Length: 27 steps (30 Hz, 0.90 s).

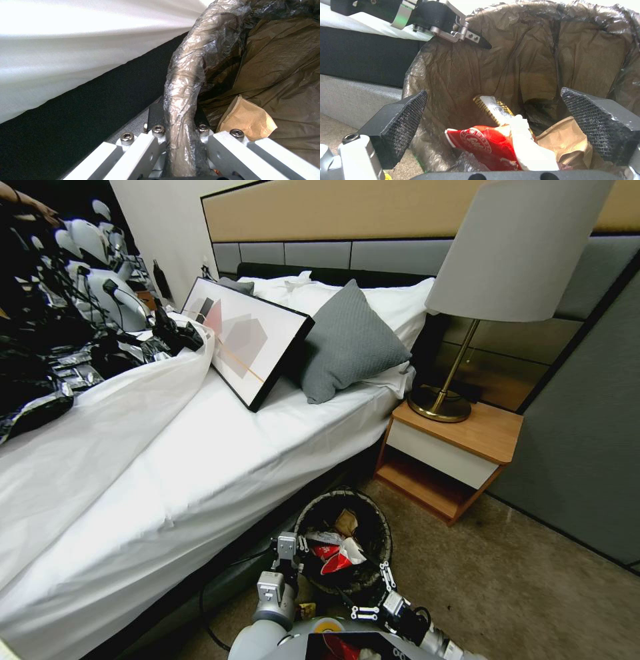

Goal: Pick up the trash bin, then pick up the garbage from the floor and place it into the trash bin.

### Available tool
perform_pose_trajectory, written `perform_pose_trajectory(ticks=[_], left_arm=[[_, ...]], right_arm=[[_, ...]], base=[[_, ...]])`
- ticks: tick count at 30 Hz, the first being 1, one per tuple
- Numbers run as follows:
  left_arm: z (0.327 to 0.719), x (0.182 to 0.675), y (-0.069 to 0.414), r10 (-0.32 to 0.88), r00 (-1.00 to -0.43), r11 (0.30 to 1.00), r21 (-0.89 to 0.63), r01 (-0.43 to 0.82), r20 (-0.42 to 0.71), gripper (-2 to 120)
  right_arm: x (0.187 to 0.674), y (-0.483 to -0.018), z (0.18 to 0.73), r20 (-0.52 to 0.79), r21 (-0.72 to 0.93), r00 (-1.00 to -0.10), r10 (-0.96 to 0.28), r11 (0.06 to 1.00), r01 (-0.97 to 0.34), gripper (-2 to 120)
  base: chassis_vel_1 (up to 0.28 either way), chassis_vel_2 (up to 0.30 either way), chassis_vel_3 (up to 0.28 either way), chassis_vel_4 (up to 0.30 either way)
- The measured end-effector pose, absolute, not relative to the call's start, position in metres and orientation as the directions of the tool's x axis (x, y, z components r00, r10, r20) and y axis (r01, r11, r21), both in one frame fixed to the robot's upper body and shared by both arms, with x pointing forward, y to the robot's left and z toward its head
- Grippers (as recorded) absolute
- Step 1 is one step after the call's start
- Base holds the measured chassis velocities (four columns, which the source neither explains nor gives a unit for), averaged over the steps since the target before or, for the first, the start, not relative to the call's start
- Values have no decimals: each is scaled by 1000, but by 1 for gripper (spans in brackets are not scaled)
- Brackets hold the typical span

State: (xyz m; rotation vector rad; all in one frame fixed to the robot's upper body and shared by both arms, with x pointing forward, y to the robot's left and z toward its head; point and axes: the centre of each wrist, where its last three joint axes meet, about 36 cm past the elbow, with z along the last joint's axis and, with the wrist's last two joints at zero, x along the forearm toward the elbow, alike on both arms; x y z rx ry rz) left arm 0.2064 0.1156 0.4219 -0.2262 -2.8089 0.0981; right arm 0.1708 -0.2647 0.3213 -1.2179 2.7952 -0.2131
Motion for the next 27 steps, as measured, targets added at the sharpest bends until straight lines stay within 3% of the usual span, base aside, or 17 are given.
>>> perform_pose_trajectory(ticks=[16,22,27], left_arm=[[422,205,114,170,-935,985,-89,150,310,0],[418,207,115,165,-935,986,-88,144,315,0],[416,207,116,158,-934,987,-88,137,320,0]], right_arm=[[187,-261,330,-68,-189,-701,-710,699,-689,100],[197,-249,353,-191,-231,-730,-656,753,-616,100],[205,-236,389,-352,-203,-797,-491,871,-447,100]], base=[[0,0,0,0],[0,0,0,0],[0,0,0,0]])
